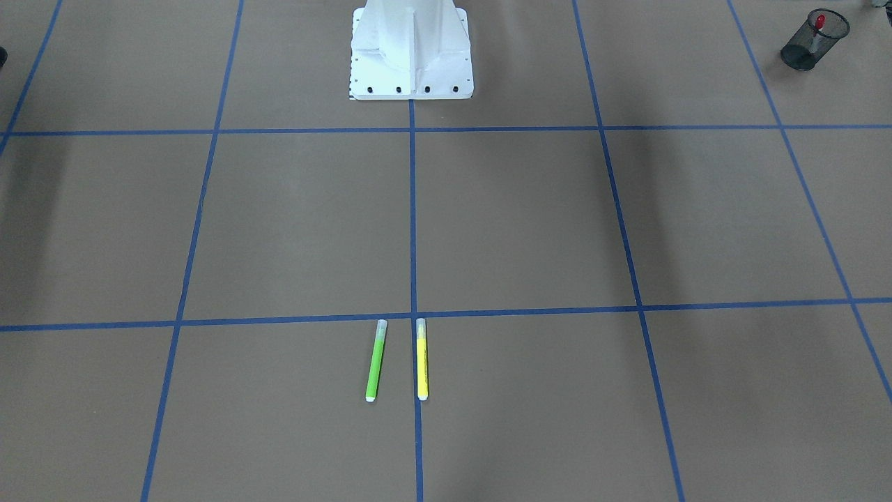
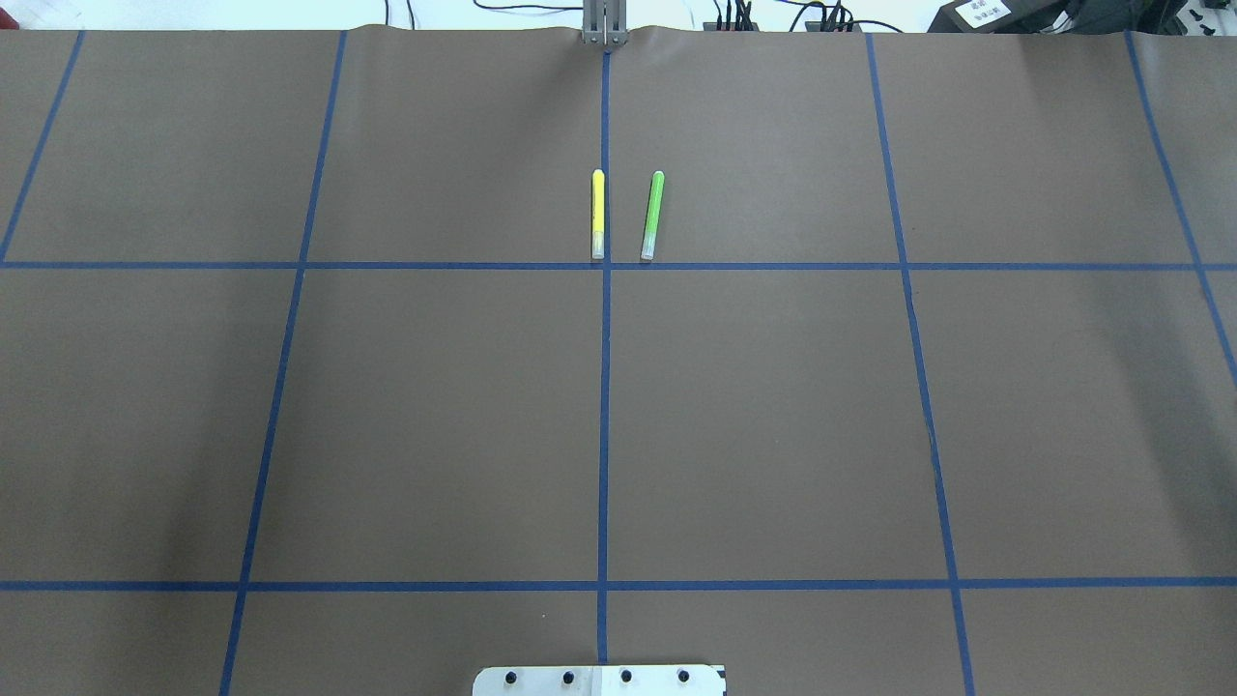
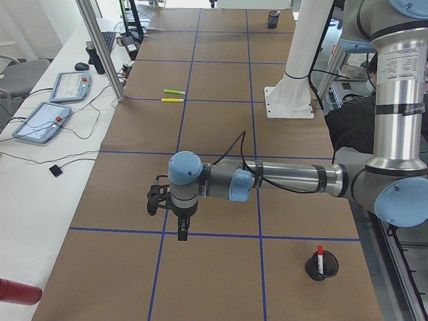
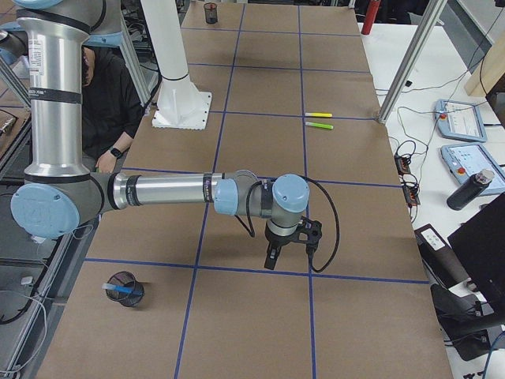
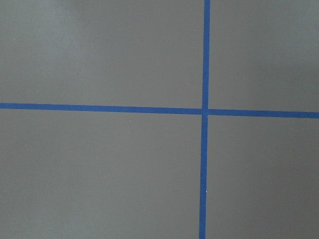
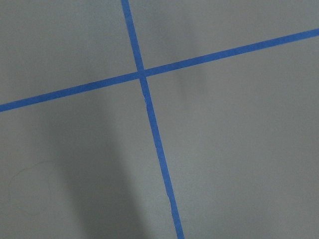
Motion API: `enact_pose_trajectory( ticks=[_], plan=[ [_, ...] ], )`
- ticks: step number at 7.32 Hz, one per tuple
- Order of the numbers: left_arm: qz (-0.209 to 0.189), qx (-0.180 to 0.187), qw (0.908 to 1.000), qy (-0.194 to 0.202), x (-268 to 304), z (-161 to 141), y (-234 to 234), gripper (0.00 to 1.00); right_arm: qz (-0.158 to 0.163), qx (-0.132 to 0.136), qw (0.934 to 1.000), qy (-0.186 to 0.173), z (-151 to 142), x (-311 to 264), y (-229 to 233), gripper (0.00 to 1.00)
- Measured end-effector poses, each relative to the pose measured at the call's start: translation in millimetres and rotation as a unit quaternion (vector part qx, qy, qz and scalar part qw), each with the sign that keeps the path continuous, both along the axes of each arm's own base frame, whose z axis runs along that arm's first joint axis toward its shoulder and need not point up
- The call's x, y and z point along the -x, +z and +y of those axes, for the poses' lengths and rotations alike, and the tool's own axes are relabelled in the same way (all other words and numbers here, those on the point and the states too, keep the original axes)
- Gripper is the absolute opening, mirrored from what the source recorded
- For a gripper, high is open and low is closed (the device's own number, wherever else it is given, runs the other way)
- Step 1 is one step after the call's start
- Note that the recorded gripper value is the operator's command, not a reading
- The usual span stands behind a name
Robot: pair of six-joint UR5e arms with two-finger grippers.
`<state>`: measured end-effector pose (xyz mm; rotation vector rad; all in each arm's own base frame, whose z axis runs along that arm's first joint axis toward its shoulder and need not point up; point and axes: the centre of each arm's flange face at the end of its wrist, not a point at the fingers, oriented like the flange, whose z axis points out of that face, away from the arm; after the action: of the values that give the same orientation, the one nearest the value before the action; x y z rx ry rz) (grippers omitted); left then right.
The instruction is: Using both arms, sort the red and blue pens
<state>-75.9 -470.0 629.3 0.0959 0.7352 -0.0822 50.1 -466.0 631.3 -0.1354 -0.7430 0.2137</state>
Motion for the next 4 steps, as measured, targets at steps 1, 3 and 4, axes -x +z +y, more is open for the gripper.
enact_pose_trajectory(
  ticks=[1, 3, 4],
  plan=[
    [0.0, 0.002, 1.0, 0.0, 0.0, 0.3, 2.0, 1.0, 0.0, 0.0, 1.0, 0.0, 0.3, 0.0, 0.0, 0.99],
    [0.0, 0.003, 1.0, 0.002, 0.0, 0.7, 5.6, 1.0, 0.0, -0.001, 1.0, 0.0, 0.4, 0.0, 0.1, 0.99],
    [0.0, 0.003, 1.0, 0.002, 0.0, 0.7, 6.1, 1.0, 0.0, -0.001, 1.0, 0.0, 0.3, 0.0, 0.7, 0.99]
  ],
)
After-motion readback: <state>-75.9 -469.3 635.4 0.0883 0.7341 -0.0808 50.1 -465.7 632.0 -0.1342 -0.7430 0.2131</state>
